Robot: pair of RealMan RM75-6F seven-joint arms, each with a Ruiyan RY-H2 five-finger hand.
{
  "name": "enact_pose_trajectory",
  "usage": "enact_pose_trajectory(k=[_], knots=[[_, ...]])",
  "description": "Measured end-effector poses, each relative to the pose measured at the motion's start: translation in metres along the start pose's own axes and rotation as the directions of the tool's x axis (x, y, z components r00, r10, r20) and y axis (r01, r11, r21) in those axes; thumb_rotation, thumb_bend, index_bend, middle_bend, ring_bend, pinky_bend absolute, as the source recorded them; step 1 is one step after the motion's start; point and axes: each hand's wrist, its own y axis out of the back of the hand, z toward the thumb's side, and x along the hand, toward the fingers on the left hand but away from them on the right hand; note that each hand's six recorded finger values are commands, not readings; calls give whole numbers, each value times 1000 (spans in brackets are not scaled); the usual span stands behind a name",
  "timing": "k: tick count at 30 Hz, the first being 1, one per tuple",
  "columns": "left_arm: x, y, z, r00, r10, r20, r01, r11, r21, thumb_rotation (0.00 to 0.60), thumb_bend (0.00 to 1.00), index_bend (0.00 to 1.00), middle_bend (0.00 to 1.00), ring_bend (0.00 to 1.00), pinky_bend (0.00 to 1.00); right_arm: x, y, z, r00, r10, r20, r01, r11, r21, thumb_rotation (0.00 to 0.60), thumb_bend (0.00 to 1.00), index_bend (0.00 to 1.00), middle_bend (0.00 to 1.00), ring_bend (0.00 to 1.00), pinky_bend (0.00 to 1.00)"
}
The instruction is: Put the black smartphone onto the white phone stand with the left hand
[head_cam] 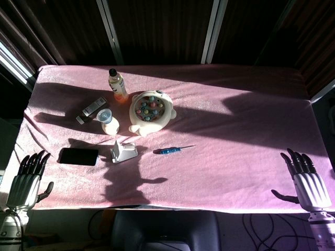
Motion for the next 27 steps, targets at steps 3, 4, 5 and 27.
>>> enact_pose_trajectory(k=[3,4,5,27], knots=[[1,-4,2,1000,-22,13,22,1000,-7,600,347,0,0,0,0,1,0,1,1000,-1,-5,1,1000,-4,600,151,0,0,0,0],[2,-5,3,999,-32,19,32,999,-11,600,346,0,0,0,0,2,1,1,1000,-3,-9,3,1000,-7,600,151,0,0,0,0],[3,-7,4,999,-43,27,43,999,-16,600,347,0,0,0,0,2,1,2,1000,-4,-12,4,1000,-10,600,151,0,0,0,0],[86,-41,49,947,-285,146,263,952,153,600,345,0,9,0,0,-5,-9,15,998,27,-62,-28,1000,-7,600,151,0,0,0,0]])
